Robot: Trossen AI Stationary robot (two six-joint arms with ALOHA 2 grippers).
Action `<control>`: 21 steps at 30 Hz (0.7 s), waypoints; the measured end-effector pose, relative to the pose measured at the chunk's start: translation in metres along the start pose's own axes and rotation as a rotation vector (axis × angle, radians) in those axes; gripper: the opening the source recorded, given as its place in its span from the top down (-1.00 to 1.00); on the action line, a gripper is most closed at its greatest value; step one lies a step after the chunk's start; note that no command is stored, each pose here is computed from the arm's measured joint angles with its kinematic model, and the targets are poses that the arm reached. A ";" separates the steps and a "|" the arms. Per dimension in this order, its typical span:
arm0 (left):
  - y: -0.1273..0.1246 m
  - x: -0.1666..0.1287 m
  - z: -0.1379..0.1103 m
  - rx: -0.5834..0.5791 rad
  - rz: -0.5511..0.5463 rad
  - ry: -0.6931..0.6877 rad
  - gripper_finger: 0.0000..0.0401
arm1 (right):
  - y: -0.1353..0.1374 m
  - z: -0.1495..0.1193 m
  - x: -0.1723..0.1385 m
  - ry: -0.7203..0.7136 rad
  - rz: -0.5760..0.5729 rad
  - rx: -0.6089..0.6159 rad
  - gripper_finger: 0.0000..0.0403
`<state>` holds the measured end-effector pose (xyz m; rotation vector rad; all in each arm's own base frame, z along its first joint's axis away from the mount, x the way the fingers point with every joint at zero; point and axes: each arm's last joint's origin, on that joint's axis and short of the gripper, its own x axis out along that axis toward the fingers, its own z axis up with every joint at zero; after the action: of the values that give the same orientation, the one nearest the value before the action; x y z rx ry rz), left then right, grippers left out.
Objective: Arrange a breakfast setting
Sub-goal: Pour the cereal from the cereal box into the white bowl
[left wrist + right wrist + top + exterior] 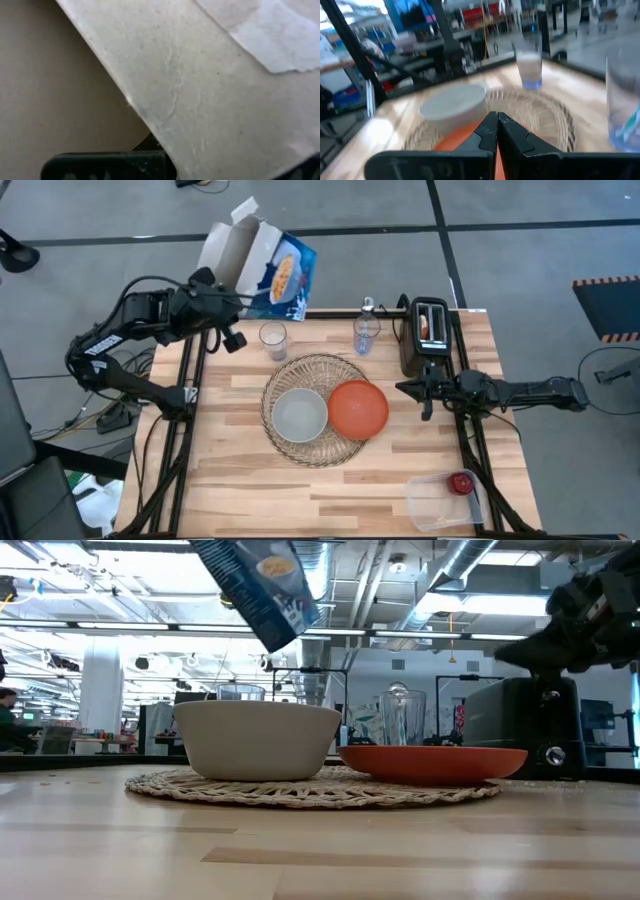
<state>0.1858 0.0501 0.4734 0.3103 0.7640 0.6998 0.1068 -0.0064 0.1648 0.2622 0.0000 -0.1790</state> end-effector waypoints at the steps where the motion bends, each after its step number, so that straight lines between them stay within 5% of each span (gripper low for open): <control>1: -0.002 -0.001 0.001 0.009 -0.009 -0.013 1.00 | 0.001 0.002 0.000 -0.021 0.006 0.004 0.82; 16: -0.025 -0.020 0.015 0.059 -0.113 -0.173 1.00 | -0.003 0.015 0.000 -0.155 -0.034 0.047 0.81; 21: -0.028 -0.022 0.015 0.067 -0.123 -0.181 1.00 | -0.002 0.015 0.000 -0.153 -0.033 0.046 0.60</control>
<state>0.1979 0.0148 0.4815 0.3786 0.6292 0.5233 0.1059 -0.0125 0.1783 0.2937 -0.1517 -0.2321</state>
